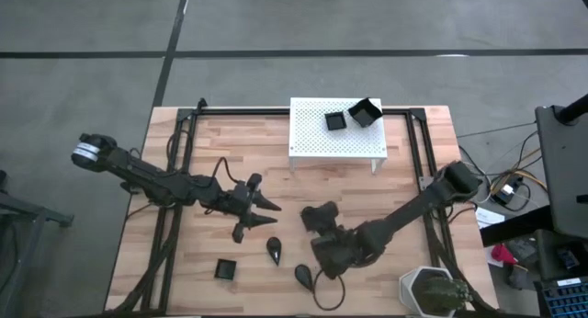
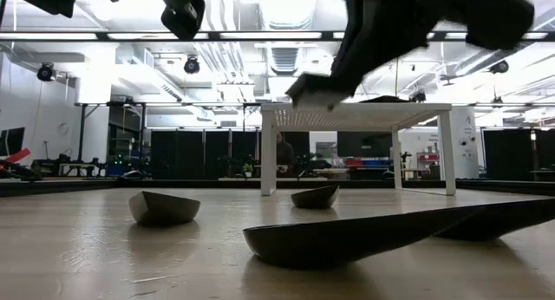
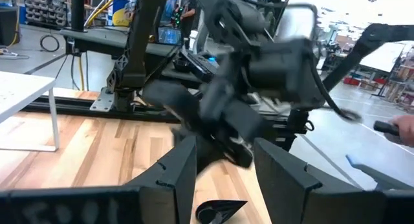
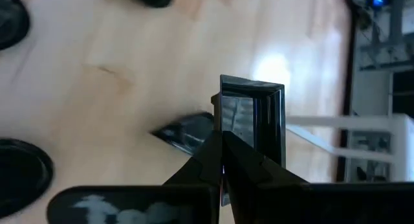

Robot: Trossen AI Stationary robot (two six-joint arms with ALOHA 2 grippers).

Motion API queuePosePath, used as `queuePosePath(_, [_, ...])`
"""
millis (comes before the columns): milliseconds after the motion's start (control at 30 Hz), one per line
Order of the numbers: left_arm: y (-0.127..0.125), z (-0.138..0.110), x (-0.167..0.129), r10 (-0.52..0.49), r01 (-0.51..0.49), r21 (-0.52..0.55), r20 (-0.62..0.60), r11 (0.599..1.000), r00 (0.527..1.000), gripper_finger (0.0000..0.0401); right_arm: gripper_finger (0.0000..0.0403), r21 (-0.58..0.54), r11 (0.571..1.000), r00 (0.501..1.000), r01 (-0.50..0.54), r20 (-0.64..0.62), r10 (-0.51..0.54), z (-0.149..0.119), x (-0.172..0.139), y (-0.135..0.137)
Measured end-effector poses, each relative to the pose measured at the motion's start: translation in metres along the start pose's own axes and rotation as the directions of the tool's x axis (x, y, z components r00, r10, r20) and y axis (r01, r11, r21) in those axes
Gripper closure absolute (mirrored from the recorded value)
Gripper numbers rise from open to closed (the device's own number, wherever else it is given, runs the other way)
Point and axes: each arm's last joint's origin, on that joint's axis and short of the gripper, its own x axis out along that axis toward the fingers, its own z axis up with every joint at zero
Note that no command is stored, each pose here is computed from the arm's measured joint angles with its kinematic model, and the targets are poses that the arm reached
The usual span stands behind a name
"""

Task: Pick & Place Mini shaped plates
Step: Stack the square plate on top of the square plate on the shelf

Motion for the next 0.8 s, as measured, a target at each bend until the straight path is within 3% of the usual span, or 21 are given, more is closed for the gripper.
queuePosePath(167, [-0.001, 0.001, 0.0, -0.005, 0.005, -0.001, 0.008, 1.0, 1.0, 0.0254, 0.0395, 0.059, 0.996, 0.997, 0.068, 0.028, -0.069, -0.01, -0.025, -0.03])
queuePosePath(333, [-0.001, 0.001, 0.0, -0.006, 0.006, 0.0, 0.014, 1.0, 1.0, 0.0254, 0.0395, 0.008, 0.996, 0.995, 0.093, 0.033, -0.093, -0.02, -0.042, -0.06])
queuePosePath(800, [-0.001, 0.001, 0.0, -0.007, 0.007, 0.0, 0.013, 1.0, 1.0, 0.0254, 0.0394, -0.058, 0.983, 0.982, 0.173, -0.066, -0.177, -0.056, -0.039, -0.131])
